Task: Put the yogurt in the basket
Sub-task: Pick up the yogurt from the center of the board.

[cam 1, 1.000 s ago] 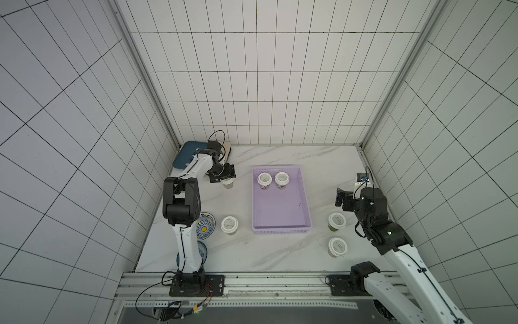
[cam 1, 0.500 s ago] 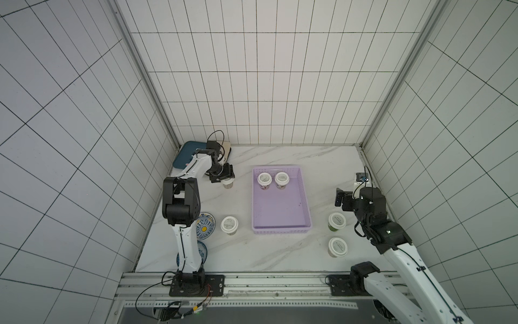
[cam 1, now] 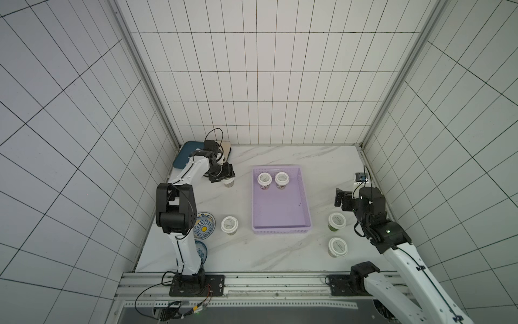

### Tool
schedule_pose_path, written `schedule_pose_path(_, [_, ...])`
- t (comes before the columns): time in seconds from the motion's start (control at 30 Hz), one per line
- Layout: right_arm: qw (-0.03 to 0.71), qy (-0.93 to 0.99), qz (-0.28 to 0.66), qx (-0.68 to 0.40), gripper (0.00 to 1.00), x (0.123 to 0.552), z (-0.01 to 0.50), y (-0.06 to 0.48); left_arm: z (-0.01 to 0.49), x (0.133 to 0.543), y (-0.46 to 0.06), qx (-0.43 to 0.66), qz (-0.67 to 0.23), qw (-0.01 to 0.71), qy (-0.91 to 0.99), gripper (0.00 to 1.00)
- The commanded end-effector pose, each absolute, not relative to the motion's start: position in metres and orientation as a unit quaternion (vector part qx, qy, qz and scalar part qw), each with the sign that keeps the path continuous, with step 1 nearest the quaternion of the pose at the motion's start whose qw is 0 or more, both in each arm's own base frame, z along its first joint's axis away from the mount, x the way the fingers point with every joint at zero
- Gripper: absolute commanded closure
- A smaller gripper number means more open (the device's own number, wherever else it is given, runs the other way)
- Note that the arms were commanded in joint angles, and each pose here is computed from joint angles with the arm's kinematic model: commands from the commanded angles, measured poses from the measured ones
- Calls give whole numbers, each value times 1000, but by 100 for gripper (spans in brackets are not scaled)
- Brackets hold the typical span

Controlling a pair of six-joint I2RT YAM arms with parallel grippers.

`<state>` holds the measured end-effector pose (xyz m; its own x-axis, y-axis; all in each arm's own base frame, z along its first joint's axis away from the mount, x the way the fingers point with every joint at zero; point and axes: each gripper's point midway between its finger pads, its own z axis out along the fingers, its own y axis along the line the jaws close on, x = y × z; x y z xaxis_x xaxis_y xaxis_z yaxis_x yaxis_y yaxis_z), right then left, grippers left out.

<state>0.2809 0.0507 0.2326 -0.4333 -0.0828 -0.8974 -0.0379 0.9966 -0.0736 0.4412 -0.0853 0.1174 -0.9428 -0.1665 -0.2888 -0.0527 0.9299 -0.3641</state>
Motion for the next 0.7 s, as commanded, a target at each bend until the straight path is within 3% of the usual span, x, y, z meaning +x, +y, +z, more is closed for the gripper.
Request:
schedule_pose_path(0.0, [530, 846, -33, -32, 1, 282, 227, 48, 145, 442, -97, -36, -201, 199, 958, 27])
schedule_pose_path(0.3, [526, 849, -36, -32, 1, 282, 225, 47, 182, 423, -132, 19, -247, 235, 940, 27])
schedule_pose_path(0.67, [526, 849, -34, -34, 1, 282, 225, 48, 195, 394, -190, 103, -306, 219, 921, 27])
